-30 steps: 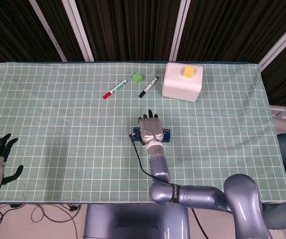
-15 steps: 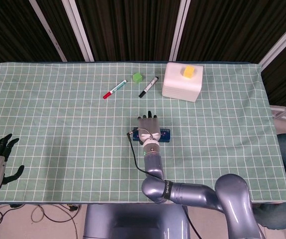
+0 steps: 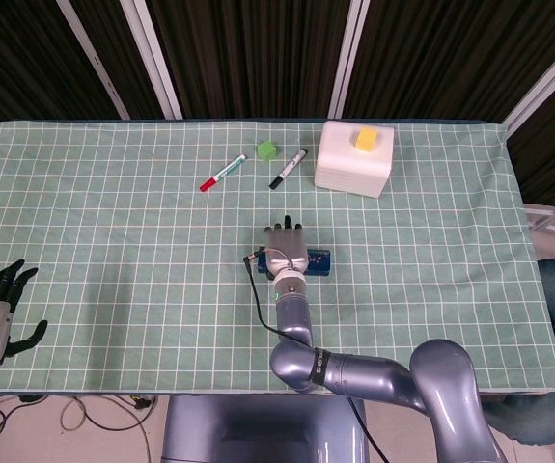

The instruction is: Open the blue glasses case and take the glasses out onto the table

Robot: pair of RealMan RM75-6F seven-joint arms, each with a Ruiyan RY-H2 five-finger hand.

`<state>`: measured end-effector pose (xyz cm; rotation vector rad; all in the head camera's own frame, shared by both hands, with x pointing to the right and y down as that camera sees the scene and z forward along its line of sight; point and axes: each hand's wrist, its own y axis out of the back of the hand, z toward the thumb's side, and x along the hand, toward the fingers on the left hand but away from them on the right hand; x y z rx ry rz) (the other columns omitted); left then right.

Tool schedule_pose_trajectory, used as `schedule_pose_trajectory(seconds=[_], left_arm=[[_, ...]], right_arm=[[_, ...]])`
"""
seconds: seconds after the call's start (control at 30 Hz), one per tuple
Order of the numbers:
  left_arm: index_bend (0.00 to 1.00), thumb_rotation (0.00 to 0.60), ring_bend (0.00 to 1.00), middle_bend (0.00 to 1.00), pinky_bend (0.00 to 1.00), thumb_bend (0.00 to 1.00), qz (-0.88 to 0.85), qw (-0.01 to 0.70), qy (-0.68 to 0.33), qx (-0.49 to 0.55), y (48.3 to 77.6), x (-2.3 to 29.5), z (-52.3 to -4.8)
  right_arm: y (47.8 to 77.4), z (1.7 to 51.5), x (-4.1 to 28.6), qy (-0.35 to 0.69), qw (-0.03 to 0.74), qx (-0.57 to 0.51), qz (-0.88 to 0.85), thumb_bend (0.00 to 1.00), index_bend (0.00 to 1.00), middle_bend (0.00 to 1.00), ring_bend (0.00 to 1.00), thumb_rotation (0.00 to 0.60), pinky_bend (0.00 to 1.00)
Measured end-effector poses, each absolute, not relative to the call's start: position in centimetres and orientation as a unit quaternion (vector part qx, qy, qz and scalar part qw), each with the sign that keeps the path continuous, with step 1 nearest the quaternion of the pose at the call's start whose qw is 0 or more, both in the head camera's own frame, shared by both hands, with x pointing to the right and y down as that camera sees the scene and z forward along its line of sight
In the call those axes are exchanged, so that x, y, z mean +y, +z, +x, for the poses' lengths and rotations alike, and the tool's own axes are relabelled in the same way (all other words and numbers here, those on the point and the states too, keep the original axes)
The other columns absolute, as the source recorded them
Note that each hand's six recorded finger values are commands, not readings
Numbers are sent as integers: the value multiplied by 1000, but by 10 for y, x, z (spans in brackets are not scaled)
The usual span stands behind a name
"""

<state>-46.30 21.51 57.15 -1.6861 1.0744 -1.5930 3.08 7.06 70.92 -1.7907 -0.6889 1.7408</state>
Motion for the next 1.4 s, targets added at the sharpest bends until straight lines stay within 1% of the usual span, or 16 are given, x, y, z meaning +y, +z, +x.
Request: schedule_pose_trajectory(seconds=[0.3, 1.23, 1.4], left_arm=[[97, 600, 0, 0, 0, 307, -631, 288, -597, 402, 572, 215, -463], [97, 600, 0, 0, 0, 308, -632, 283, -597, 404, 571, 215, -464], [97, 600, 0, 0, 0, 308, -632, 282, -598, 404, 571, 215, -464]], right_arm=[[710, 29, 69, 646, 270, -255, -667, 356, 334, 251, 52, 600, 186], [715, 31, 73, 655, 266, -244, -664, 357, 334, 240, 50, 600, 186], [714, 30, 72, 653, 266, -247, -664, 357, 356, 244, 51, 600, 186]])
